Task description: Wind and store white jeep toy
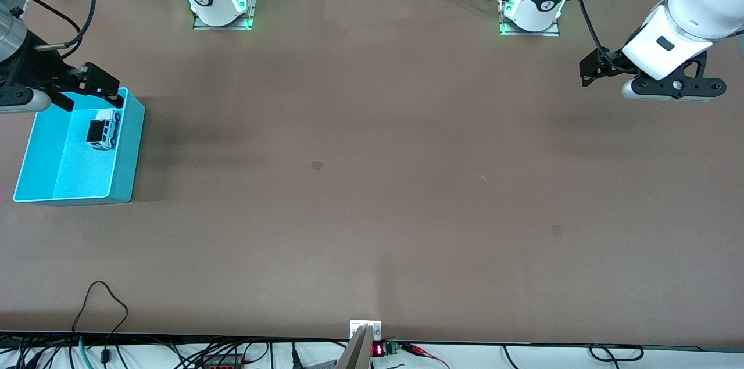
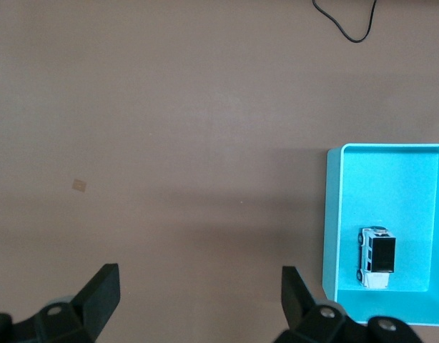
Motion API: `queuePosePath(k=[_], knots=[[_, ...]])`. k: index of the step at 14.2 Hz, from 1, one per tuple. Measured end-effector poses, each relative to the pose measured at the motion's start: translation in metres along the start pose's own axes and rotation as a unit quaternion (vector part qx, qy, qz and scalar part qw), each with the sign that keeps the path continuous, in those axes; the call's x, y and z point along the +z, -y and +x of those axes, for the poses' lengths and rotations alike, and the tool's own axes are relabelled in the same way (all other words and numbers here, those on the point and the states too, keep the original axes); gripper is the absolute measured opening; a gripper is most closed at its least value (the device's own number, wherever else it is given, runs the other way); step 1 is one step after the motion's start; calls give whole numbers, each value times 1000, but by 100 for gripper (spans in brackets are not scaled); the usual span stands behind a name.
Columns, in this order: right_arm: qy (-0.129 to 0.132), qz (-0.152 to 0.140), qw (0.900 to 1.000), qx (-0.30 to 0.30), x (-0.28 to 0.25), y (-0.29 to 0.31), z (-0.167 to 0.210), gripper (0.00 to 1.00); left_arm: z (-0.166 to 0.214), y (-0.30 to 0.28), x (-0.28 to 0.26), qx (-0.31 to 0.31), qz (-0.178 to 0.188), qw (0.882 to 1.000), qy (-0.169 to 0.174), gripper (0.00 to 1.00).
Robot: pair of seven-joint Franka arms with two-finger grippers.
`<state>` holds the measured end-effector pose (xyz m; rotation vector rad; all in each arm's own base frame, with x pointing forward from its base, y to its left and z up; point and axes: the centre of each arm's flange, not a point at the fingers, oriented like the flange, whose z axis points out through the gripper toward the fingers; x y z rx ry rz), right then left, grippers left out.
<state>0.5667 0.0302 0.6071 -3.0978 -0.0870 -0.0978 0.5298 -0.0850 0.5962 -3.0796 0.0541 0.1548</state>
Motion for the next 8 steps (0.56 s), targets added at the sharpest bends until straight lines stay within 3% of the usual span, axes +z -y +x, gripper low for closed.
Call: queuePosePath(k=[8], knots=[[-15,-1,1000,3,-14,-8,3,100,0,0,-1,0,2,1000,-1,100]])
